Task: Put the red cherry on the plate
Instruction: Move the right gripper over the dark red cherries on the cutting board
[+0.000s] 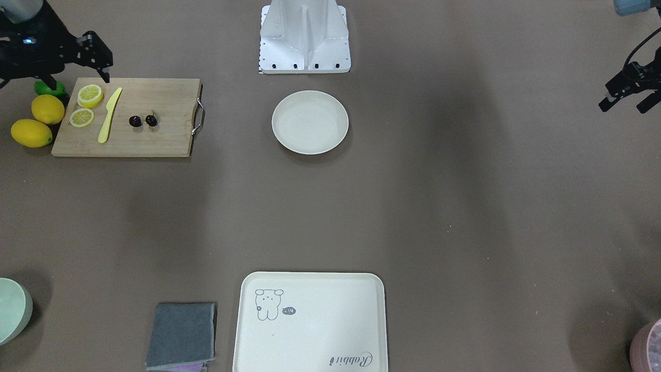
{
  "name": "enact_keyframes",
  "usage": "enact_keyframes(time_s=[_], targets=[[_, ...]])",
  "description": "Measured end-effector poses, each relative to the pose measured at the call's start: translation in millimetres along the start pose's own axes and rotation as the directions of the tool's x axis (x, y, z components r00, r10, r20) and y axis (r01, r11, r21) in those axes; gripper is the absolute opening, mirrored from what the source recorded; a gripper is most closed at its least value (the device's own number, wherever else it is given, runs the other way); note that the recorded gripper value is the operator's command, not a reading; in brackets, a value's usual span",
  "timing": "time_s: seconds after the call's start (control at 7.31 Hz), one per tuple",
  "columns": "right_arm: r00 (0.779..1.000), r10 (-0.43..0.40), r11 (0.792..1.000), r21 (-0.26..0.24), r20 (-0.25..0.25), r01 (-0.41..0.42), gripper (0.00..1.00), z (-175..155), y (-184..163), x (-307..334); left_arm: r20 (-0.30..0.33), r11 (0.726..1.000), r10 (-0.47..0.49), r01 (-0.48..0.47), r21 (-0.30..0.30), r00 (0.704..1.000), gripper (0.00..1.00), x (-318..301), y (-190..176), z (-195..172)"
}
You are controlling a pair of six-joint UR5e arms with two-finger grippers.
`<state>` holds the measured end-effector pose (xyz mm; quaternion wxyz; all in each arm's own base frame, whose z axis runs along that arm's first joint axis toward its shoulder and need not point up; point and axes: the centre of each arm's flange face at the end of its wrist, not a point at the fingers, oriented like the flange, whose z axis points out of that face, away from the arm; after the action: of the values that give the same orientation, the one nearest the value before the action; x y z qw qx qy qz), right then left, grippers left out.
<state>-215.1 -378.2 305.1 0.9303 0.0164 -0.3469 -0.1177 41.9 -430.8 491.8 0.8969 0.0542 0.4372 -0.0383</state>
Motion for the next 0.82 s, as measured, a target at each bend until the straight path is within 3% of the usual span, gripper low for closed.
enact_keyframes(time_s=[0.41, 0.82], targets=[[1.000, -0.008, 1.000, 0.007, -0.022, 0.008, 0.99, 42, 23, -50, 0.006, 1.000, -0.006, 0.006, 0.007, 1.000, 0.97, -3, -3, -1], [0.999, -0.001, 0.999, 0.038, -0.039, 0.002, 0.99, 110, 47, -33, 0.008, 1.000, -0.004, 0.004, 0.015, 1.000, 0.97, -3, -6, -3]])
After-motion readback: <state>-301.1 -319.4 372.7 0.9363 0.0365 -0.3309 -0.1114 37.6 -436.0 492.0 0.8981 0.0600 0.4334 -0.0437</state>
